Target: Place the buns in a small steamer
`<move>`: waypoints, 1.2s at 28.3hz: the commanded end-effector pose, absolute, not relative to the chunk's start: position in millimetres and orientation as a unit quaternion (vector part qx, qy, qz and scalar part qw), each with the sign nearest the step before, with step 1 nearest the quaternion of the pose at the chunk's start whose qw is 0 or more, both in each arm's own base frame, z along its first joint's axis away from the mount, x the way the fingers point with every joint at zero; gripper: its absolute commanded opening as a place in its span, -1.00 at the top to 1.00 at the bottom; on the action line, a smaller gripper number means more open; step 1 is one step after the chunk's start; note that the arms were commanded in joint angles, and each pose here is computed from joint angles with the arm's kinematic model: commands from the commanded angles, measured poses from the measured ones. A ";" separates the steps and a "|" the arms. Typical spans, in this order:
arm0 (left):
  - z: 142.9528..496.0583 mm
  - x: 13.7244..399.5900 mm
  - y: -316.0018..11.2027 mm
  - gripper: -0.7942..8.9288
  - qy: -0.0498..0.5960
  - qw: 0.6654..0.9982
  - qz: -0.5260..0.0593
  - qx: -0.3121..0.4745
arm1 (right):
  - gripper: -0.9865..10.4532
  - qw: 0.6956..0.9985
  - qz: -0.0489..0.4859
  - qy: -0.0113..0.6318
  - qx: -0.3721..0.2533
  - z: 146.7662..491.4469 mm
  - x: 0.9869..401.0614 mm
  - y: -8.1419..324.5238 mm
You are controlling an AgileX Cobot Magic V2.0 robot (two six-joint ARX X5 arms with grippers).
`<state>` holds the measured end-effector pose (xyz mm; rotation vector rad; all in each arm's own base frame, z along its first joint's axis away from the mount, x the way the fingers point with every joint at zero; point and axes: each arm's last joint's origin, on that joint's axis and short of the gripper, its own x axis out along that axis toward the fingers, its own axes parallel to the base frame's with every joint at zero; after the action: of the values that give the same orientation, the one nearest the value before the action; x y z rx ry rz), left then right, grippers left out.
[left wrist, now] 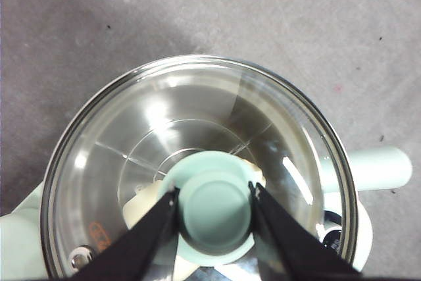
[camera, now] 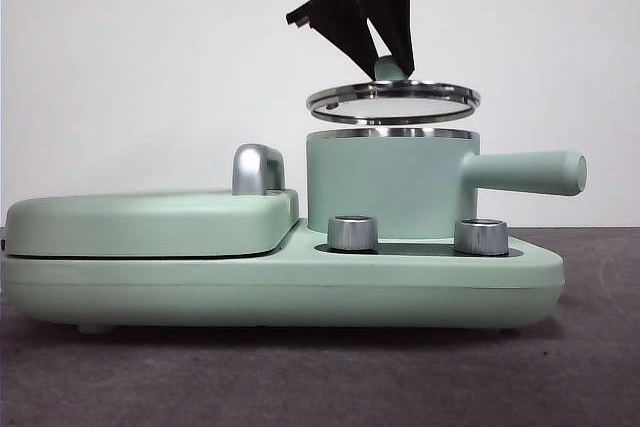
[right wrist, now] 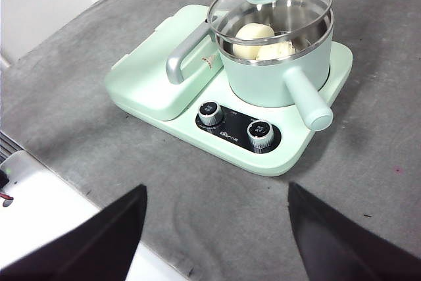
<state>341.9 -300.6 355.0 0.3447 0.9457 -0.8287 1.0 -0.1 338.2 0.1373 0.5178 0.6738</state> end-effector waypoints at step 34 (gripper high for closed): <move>321.2 349.2 -322.4 0.80 0.470 0.795 -0.335 0.189 | 0.24 0.908 0.332 0.244 0.071 341.7 0.5 -0.6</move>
<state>343.9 -314.7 335.6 0.3849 0.9862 -0.7323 1.0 -0.1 338.2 0.1377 0.5179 0.6737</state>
